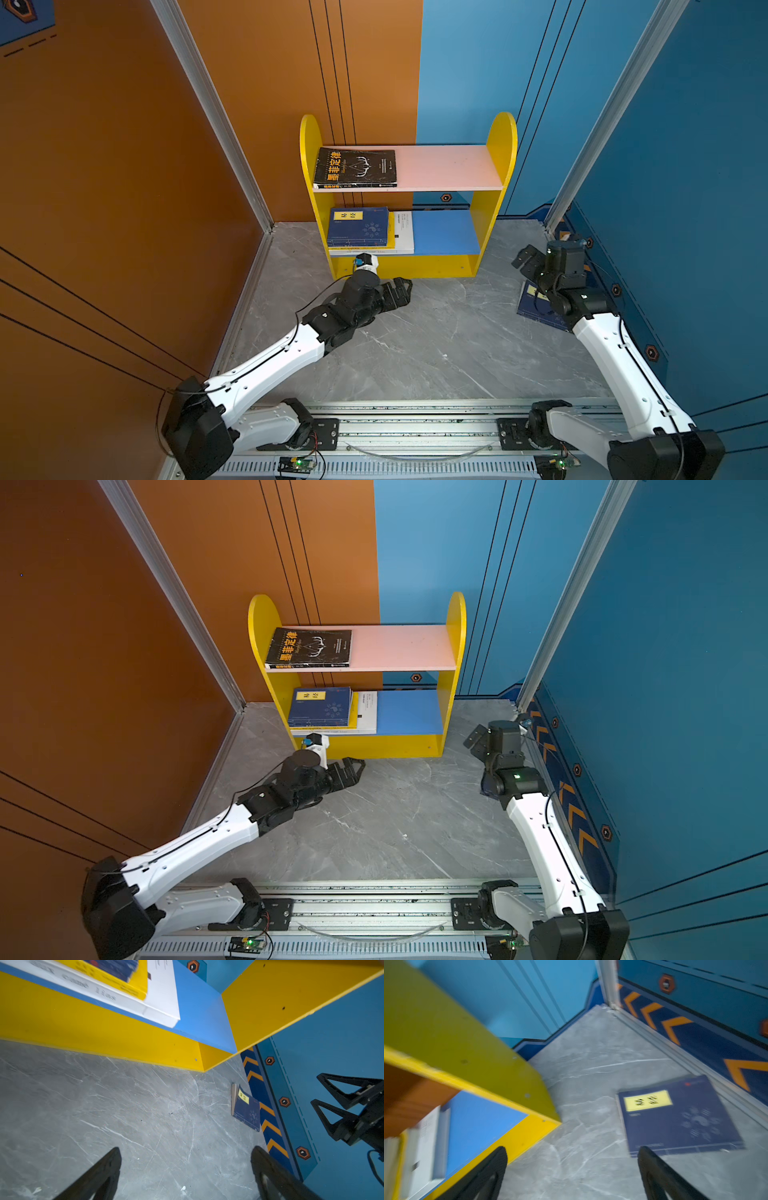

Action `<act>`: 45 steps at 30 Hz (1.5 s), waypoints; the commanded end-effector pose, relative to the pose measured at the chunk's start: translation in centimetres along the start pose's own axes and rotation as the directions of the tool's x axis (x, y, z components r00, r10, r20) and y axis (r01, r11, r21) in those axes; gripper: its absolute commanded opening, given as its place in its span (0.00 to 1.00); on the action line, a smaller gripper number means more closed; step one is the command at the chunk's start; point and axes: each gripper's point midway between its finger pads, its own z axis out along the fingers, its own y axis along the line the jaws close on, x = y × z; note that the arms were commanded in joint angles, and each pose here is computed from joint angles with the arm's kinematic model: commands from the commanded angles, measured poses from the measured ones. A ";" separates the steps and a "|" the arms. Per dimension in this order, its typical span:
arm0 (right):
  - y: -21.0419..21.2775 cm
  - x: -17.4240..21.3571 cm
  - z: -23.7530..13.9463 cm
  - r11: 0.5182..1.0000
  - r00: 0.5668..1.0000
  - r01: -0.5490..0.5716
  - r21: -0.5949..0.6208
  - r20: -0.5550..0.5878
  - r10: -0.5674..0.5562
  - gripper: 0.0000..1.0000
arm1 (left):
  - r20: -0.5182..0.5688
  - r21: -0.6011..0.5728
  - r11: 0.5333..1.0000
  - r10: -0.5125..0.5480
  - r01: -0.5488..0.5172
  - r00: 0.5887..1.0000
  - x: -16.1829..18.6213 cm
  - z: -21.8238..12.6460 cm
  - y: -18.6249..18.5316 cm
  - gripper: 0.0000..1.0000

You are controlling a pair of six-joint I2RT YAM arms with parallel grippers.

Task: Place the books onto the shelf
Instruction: 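Reach both grippers to the blue book lying by the chevron wall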

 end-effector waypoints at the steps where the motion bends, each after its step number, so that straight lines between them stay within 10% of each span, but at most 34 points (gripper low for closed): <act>1: -6.2 1.0 1.7 0.992 0.995 -0.044 0.122 -0.085 0.054 1.00 | 0.068 -0.012 0.998 0.068 -0.068 0.995 -0.3 0.8 -2.5 0.98; 12: -16.8 -2.4 10.3 0.913 0.965 -0.173 0.369 -0.124 0.233 1.00 | -0.119 0.065 0.976 0.214 -0.207 0.970 6.6 7.0 -8.9 0.98; 23: -19.0 0.3 19.1 0.890 0.918 0.046 0.454 -0.370 0.141 0.95 | -0.179 0.061 0.971 0.237 -0.229 0.955 7.6 9.0 -10.0 0.98; 45: -13.3 13.1 18.2 0.927 0.804 0.132 0.352 -0.585 0.108 0.75 | -0.215 -0.151 0.985 0.044 -0.078 0.976 8.2 9.9 -2.7 0.98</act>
